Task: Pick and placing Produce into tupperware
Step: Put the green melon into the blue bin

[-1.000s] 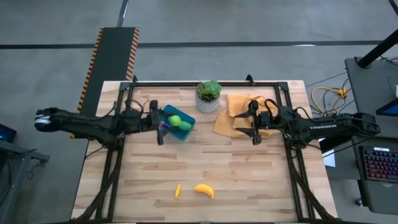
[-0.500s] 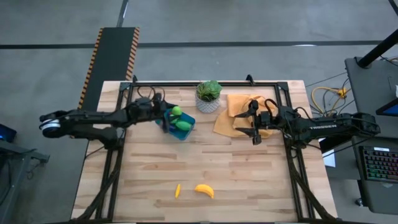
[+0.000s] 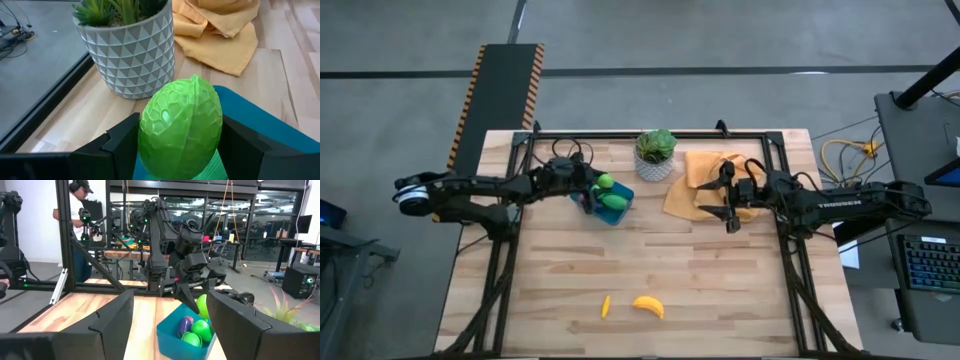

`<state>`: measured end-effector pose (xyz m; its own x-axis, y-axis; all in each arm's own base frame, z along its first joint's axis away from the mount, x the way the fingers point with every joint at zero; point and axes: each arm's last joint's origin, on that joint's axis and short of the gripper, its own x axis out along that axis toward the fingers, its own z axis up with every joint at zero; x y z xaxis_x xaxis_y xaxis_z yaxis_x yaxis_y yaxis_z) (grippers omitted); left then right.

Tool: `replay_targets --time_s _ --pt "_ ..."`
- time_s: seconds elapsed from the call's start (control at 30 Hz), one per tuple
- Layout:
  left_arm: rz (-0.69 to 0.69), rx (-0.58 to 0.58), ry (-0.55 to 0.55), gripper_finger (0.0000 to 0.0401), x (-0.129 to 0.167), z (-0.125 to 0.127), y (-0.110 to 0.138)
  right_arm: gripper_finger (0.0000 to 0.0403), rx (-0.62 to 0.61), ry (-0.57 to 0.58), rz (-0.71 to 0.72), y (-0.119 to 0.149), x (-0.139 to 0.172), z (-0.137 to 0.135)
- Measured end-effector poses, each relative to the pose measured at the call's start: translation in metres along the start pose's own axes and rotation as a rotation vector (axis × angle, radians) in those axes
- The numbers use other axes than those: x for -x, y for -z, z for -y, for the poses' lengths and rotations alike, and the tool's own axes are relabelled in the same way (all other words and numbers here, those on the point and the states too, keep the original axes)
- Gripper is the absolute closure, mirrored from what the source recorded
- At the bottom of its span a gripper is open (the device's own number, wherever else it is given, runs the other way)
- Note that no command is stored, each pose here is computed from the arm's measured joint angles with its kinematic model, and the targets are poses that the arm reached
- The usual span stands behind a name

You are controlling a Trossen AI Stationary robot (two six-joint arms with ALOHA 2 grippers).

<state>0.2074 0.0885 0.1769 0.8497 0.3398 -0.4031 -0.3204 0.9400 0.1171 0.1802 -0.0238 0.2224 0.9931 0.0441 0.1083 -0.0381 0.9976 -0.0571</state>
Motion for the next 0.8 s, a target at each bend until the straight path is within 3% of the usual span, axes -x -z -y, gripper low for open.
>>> replay_targets --time_s 0.63,0.8 --pt "-0.084 0.002 0.012 0.0193 -0.013 0.002 0.014 0.0165 0.002 0.000 -0.009 0.001 0.000 0.000" --pt "-0.096 0.003 0.014 0.0173 -0.014 0.002 0.016 0.0159 0.002 0.000 -0.009 0.001 0.000 0.000"
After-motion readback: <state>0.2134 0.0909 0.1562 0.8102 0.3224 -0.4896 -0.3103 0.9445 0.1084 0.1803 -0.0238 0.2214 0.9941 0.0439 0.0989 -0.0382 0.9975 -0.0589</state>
